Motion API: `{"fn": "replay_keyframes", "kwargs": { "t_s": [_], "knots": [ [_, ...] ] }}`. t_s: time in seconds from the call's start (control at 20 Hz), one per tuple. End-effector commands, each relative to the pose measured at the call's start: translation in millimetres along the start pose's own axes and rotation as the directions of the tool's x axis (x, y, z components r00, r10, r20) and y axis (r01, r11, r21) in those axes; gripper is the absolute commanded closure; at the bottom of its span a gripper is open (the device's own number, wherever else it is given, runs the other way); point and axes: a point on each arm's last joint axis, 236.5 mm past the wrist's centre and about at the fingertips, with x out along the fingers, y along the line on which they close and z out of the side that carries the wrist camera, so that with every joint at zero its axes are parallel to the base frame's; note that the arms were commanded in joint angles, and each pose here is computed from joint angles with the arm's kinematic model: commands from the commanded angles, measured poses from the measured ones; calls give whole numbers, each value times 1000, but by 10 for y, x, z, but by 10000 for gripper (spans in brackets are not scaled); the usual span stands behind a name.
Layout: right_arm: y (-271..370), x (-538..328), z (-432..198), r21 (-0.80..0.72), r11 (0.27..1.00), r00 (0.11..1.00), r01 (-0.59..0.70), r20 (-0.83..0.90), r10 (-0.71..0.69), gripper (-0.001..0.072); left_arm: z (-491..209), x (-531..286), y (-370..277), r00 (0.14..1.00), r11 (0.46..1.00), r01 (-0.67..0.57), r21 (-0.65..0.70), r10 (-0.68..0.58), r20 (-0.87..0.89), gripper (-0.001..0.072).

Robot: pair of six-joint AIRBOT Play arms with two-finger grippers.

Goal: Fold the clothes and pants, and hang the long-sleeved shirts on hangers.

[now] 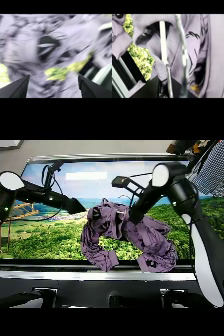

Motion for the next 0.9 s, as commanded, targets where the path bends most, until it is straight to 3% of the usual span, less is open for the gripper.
{"fn": "replay_keyframes", "kwargs": {
  "t_s": [0.0,0.2,0.35,0.5,0.55,0.6,0.75,0.85],
  "knots": [
    [82,-85,21,-239,968,994,-72,66,91,669,-153,19,253,993,944,-70,324,97,-67,-13],
    [75,-53,28,-319,945,993,-73,65,98,669,-180,425,106,993,853,34,521,32,-118,-13],
    [45,-46,70,-321,945,993,-57,82,88,669,-167,685,-92,988,850,145,507,-95,-124,-9],
    [3,-48,123,-338,941,992,-30,105,70,669,-250,849,-156,978,835,197,513,-128,-167,2],
    [-7,-49,139,-341,940,992,-24,111,65,669,-273,897,-164,975,835,208,510,-133,-178,56],
    [-17,-50,157,-340,940,991,-17,119,61,668,-297,947,-170,972,834,218,507,-139,-190,155],
    [74,-71,219,-346,937,984,-42,146,98,667,-340,1052,-203,965,832,242,499,-155,-211,669],
    [92,-165,232,-334,941,976,-52,183,119,664,-278,982,-318,962,841,265,472,-198,-188,672]
  ]
}}
